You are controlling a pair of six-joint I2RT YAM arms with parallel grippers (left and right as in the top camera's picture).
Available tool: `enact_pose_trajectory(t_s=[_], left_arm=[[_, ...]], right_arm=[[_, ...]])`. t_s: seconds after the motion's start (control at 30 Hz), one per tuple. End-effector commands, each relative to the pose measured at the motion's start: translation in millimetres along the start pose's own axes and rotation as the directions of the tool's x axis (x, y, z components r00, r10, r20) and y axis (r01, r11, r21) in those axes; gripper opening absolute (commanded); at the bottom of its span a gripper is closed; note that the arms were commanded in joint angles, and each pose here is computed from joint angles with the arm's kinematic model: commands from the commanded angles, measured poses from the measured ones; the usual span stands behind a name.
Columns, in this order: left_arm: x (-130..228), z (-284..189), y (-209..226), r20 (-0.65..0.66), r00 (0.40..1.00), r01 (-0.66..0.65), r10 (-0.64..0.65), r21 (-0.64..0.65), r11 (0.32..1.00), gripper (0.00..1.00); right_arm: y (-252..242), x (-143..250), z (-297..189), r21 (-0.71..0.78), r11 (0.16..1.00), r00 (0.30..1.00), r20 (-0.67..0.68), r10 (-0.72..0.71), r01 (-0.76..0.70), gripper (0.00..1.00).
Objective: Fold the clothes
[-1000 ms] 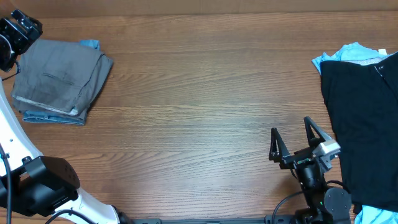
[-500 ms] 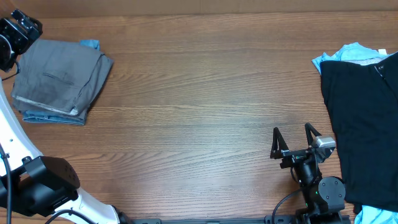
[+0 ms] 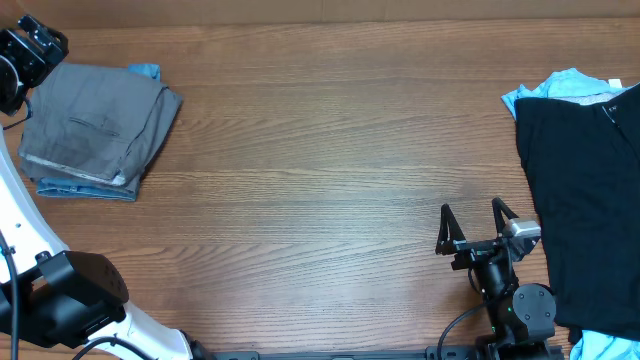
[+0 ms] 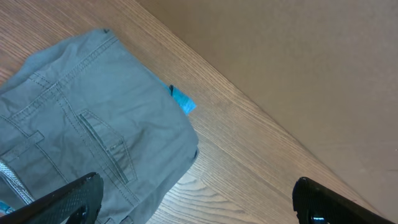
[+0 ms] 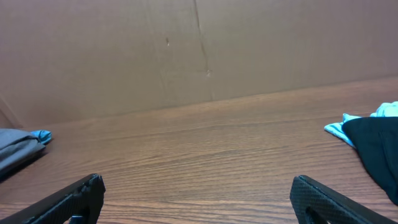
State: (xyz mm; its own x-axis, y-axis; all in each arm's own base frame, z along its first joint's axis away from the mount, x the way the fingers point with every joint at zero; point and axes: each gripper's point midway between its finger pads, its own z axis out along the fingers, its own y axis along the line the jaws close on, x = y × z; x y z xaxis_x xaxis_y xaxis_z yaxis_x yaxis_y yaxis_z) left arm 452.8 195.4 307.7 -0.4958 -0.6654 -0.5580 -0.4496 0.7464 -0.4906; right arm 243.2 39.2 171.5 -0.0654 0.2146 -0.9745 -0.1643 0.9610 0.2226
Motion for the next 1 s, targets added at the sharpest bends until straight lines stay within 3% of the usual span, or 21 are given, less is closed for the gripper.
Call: enact_pose_trajectory(t_s=[0.0,0.43,0.7,0.83,0.97], left_arm=[[0.2,2.3,2.2,-0.001,1.000,0.015,-0.015,-0.007,1.000,1.00],[2.9,-6.9,-1.5,0.003,1.000,0.009,-0.009,-0.021,1.000,1.00],[24.6,-82.2,-102.0,0.109,0.983,-0.162,0.148,0.131,0.978,1.00],[74.8,-127.1,-185.3,0.135,0.950,-0.311,0.283,0.297,0.903,1.00],[126.7,-169.4,-241.9,0.152,0.911,-0.410,0.384,0.442,0.798,1.00]], right_arm=[[-4.3,1.1,0.2,0.019,1.000,1.000,0.007,0.001,-0.001,1.00],[-4.3,1.1,0.2,0.019,1.000,1.000,0.007,0.001,-0.001,1.00],[-4.3,1.1,0.2,0.019,1.000,1.000,0.007,0.001,-0.001,1.00],[-4.3,1.1,0.2,0.019,1.000,1.000,0.007,0.001,-0.001,1.00],[-4.3,1.1,0.2,0.019,1.000,1.000,0.007,0.001,-0.001,1.00]])
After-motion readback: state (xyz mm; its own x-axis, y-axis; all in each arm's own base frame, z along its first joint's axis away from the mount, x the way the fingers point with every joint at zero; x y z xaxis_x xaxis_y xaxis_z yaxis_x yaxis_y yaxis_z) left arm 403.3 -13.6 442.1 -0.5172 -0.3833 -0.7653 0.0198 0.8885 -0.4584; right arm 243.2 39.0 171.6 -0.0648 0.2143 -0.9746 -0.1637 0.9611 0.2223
